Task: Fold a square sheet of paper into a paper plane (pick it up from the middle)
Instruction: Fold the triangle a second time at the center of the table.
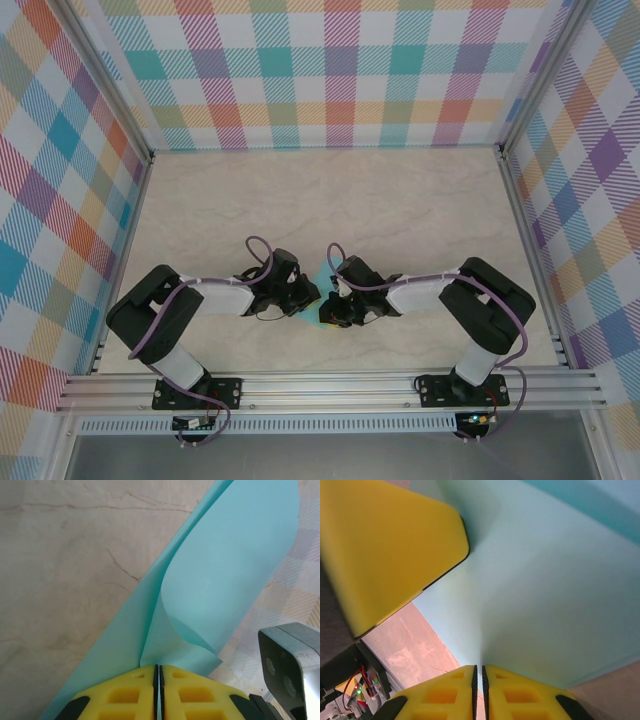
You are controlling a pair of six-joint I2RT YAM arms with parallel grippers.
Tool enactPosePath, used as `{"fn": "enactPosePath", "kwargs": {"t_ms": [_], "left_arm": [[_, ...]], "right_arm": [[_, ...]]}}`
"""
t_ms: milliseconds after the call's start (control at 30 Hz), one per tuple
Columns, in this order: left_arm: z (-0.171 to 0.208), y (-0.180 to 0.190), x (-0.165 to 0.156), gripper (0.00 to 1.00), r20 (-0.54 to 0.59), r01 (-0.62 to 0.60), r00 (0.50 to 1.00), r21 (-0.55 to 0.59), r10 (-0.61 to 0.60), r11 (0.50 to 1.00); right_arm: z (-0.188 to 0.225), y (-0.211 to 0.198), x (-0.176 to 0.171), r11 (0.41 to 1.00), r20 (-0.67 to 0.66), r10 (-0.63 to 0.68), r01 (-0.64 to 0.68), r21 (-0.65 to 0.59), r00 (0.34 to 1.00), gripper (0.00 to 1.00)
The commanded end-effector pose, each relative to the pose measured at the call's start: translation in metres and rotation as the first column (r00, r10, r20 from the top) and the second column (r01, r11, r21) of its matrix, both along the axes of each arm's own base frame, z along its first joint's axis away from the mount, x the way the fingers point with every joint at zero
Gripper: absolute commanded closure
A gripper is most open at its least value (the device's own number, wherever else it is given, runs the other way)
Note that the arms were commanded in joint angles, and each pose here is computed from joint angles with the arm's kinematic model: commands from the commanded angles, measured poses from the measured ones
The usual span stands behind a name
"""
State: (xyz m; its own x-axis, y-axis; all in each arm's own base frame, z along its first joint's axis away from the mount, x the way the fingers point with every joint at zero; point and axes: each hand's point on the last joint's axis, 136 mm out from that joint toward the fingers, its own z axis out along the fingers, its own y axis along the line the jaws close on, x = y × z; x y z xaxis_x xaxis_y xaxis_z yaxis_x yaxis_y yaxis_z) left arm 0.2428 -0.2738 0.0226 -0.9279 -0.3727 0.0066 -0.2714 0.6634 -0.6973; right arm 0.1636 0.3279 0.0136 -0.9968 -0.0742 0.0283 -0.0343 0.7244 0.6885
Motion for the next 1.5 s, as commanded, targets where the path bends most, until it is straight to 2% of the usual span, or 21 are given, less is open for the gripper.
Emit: {"fn": "enactPosePath", "kwargs": {"t_ms": [0, 133, 367, 800, 1133, 1467], "left_arm": [[0.017, 0.001, 0.0, 0.86, 0.035, 0.018, 0.999, -0.015, -0.017, 1.0], [0.033, -0.004, 0.004, 0.83, 0.081, 0.045, 0.996, -0.042, -0.042, 0.998], [0.02, -0.013, 0.007, 0.82, 0.069, 0.066, 0.996, -0.066, -0.062, 0.996], [-0.012, 0.016, 0.018, 0.83, 0.063, -0.024, 0.998, 0.109, 0.018, 0.994], [-0.003, 0.01, 0.027, 0.84, 0.072, -0.011, 0.997, 0.079, 0.005, 0.997], [0.028, 0.001, 0.029, 0.82, 0.127, 0.025, 0.991, 0.016, -0.027, 1.0]], "right_arm": [[-0.033, -0.026, -0.022, 0.992, -0.084, -0.008, -0.003, -0.128, 0.996, 0.86], [-0.034, -0.026, -0.021, 0.991, -0.082, -0.006, -0.005, -0.133, 0.997, 0.86], [-0.033, -0.026, -0.021, 0.991, -0.081, -0.008, -0.003, -0.133, 0.997, 0.87], [-0.045, -0.041, -0.033, 0.983, -0.117, -0.008, -0.014, -0.186, 0.993, 0.93], [-0.049, -0.047, -0.037, 0.978, -0.124, 0.005, -0.03, -0.208, 0.992, 0.94], [-0.047, -0.044, -0.033, 0.979, -0.118, 0.002, -0.026, -0.203, 0.993, 0.94]]}}
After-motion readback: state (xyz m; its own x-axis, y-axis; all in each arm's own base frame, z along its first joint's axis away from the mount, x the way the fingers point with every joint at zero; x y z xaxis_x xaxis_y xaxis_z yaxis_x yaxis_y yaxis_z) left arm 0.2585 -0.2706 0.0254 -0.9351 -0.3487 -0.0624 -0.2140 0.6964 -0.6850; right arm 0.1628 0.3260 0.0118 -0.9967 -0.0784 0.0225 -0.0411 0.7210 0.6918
